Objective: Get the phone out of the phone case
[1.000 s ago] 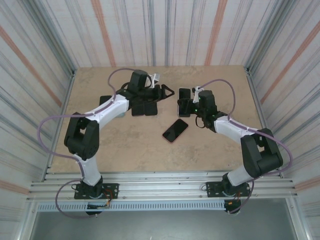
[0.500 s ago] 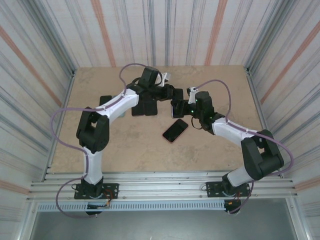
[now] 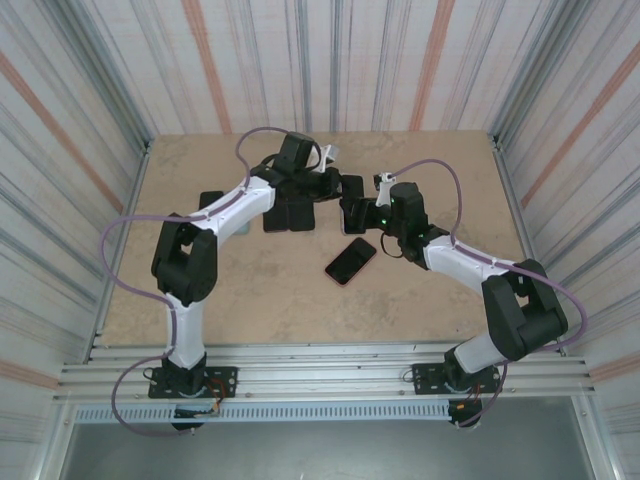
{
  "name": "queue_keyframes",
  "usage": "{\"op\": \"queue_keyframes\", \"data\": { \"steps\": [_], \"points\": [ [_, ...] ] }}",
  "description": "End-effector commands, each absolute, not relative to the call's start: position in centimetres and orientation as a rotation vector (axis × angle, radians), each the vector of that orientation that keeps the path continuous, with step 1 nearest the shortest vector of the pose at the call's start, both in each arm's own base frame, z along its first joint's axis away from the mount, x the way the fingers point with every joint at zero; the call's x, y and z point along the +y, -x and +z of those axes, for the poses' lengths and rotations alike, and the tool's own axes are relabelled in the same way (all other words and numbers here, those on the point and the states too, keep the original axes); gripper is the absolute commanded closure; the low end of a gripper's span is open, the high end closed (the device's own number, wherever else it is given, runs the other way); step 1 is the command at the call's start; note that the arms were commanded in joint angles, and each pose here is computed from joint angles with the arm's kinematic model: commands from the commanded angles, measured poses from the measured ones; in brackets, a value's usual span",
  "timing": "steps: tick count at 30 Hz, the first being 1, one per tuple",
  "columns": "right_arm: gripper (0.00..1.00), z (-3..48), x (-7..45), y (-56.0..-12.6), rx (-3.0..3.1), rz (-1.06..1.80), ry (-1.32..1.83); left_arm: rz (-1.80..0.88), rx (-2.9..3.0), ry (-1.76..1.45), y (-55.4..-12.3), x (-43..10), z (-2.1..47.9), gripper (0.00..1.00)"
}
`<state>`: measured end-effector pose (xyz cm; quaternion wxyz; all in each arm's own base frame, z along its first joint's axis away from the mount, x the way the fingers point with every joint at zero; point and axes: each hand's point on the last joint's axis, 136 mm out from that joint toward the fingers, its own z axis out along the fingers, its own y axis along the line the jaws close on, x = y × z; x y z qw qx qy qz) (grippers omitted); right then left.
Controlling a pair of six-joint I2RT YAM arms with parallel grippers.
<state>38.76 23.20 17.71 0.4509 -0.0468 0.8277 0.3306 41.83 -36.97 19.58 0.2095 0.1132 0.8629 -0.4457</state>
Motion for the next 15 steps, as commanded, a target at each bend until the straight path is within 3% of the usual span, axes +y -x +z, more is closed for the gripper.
{"op": "queue_keyframes", "data": {
  "steps": [1, 7, 15],
  "points": [
    [0.16, 20.3, 24.0, -38.3, 1.962, 0.856, 0.155, -1.274, 2.347, -0.275, -42.1, -36.3, 21.8, 0.86],
    [0.1, 20.9, 22.9, -37.0, 1.961, 0.828, 0.152, -1.302, 2.307, -0.231, -42.9, -34.9, 23.0, 0.86],
    [0.13, 21.0, 22.1, -35.2, 1.986, 0.956, 0.032, -1.404, 2.243, -0.15, -42.8, -33.8, 25.5, 0.85]
  ]
}}
